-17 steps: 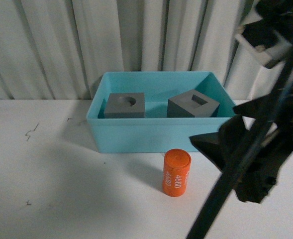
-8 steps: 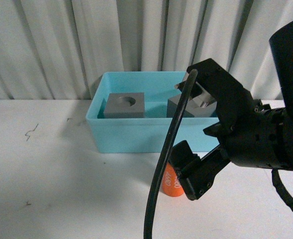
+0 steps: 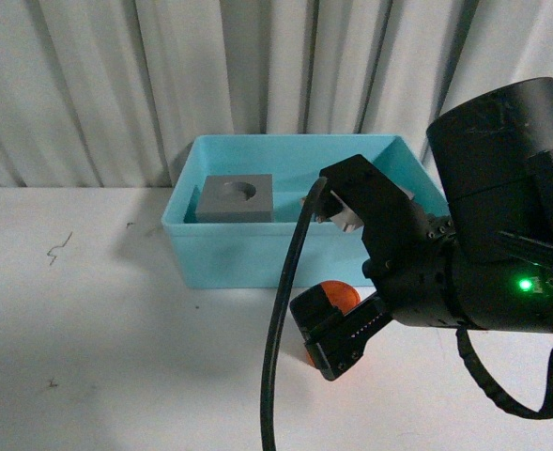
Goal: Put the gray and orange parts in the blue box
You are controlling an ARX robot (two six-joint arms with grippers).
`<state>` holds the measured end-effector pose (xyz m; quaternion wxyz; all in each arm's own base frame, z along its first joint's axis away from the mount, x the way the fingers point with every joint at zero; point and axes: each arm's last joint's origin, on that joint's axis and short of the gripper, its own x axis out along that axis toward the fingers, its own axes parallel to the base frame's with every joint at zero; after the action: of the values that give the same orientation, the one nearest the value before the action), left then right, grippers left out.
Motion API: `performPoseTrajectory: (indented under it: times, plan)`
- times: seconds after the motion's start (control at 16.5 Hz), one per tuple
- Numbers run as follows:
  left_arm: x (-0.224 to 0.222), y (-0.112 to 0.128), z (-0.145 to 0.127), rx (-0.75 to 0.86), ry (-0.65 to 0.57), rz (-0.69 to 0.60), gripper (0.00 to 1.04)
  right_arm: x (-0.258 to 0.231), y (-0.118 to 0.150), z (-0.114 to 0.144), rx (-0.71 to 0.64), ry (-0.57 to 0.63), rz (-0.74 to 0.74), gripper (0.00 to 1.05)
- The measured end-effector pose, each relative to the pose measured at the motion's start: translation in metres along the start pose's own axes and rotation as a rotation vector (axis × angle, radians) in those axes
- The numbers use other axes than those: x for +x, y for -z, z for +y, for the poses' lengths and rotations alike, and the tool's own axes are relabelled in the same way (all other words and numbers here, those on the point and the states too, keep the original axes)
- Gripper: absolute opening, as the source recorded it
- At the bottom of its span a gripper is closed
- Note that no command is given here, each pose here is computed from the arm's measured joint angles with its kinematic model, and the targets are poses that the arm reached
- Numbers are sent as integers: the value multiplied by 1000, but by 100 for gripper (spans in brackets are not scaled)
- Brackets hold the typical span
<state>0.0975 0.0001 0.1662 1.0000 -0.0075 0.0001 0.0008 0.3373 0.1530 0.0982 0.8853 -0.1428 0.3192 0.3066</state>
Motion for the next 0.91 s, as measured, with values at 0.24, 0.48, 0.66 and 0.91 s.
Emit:
performPoseTrajectory:
  times: [0.24, 0.48, 0.66, 0.91]
  plan:
    - [0, 0, 0, 0, 0, 0, 98, 18, 2, 2, 8, 14, 37, 86]
    - [0, 0, 0, 0, 0, 0, 98, 20, 3, 4, 7, 16, 45, 56]
    - [0, 0, 0, 0, 0, 0, 98, 11, -4, 4, 15, 18, 3, 48]
    - [0, 0, 0, 0, 0, 0, 98, -79, -83, -19, 55, 62, -366, 48]
